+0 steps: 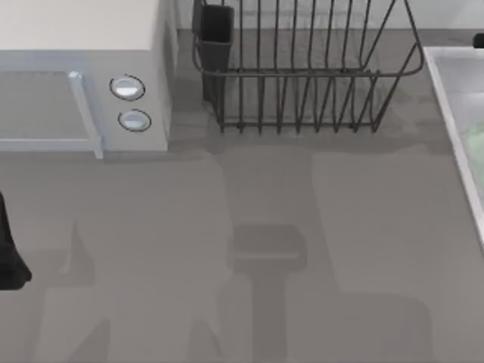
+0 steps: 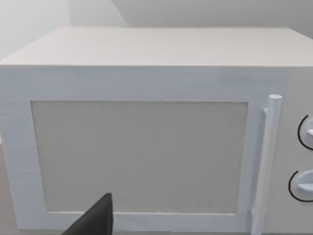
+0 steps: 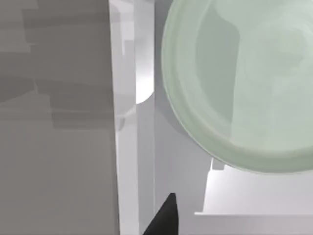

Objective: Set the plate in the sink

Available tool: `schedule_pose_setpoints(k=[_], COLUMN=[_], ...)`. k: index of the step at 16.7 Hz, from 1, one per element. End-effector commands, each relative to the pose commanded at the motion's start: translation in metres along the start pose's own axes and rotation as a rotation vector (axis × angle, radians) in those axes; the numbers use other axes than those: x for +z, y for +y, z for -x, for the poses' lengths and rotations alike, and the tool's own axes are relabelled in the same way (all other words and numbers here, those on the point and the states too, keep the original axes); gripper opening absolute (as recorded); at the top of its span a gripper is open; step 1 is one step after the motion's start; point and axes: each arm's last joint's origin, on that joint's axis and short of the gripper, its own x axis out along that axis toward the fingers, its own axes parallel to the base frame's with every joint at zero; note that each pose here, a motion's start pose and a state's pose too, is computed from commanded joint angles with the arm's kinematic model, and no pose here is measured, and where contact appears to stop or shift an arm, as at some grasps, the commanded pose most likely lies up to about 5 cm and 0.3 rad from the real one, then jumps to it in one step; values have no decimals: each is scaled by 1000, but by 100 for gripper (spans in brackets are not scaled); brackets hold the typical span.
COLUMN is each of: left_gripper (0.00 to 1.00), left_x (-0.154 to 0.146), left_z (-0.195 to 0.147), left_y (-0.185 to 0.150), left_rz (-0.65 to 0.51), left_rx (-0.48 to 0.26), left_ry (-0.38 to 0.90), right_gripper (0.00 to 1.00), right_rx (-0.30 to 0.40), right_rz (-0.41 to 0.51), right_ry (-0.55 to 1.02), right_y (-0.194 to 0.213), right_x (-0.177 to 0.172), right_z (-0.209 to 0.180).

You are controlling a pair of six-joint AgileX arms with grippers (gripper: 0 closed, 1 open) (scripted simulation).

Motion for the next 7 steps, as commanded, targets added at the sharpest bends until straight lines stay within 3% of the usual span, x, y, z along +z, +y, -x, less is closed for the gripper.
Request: schedule_pose_setpoints(k=[2, 7], left_gripper=[100, 100], left_x=[0, 0], left_z=[0, 0], left_y=[0, 0], left_rz=[0, 0], left_rx=[0, 0], left_ry=[0, 0], right_gripper=[100, 100], right_rx=[0, 0], right_rz=[0, 0], right_ry=[0, 0], right_y=[0, 0], right_x=[0, 0], right_z=[0, 0])
